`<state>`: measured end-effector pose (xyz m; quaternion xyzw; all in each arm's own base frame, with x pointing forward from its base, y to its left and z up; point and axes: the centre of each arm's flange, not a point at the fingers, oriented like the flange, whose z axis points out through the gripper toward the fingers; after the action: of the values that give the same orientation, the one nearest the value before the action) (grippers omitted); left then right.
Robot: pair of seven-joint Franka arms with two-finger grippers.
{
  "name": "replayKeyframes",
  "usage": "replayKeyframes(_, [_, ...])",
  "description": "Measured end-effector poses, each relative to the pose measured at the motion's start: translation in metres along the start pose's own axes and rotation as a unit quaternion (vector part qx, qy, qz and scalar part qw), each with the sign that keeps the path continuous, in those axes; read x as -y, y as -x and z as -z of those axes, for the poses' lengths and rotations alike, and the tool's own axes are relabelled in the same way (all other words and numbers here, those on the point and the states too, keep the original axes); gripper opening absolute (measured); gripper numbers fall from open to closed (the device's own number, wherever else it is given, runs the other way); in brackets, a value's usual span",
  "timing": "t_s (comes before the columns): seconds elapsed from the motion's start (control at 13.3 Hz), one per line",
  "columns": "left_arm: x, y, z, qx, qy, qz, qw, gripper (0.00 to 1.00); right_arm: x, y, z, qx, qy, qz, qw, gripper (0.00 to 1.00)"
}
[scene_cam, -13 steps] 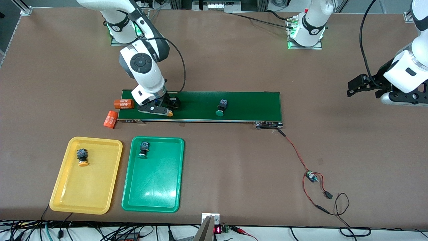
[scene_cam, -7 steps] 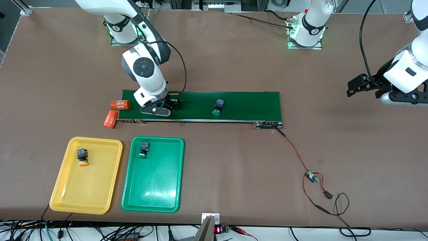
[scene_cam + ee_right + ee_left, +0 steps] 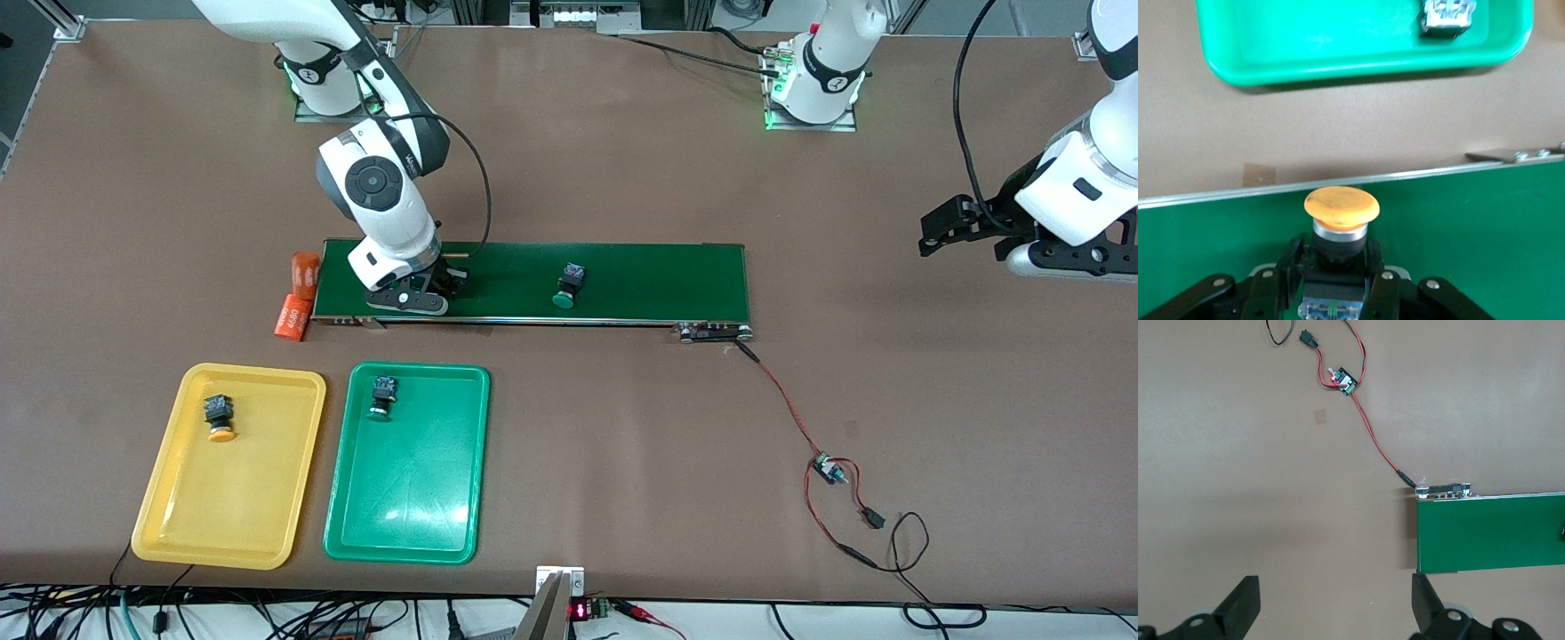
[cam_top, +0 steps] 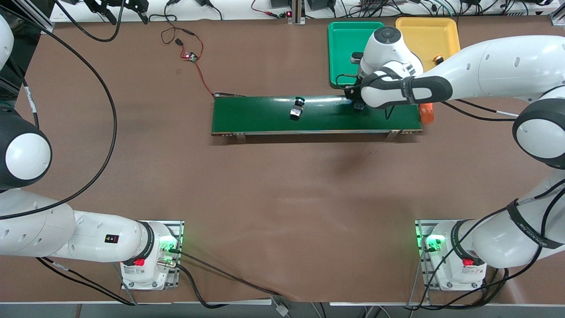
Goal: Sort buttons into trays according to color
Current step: 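Carry the yellow button over the yellow tray with the right gripper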
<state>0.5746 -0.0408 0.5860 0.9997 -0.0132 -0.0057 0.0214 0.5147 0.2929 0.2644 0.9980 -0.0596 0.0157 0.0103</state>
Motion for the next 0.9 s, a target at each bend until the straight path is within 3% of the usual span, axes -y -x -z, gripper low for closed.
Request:
replayKeyframes(0.45, [0.000, 0.000, 0.000, 0.000, 0.000, 0.000, 1.000, 1.00, -0.039, -0.064, 0.085, -0.011, 0.023, 0.042, 0.999, 0.43])
replayKeyframes(0.9, [0.000, 0.000, 0.000, 0.000, 0.000, 0.000, 1.000, 1.00, -0.154, -0.135, 0.127, -0.012, -0.008, 0.082, 0.997, 0.43])
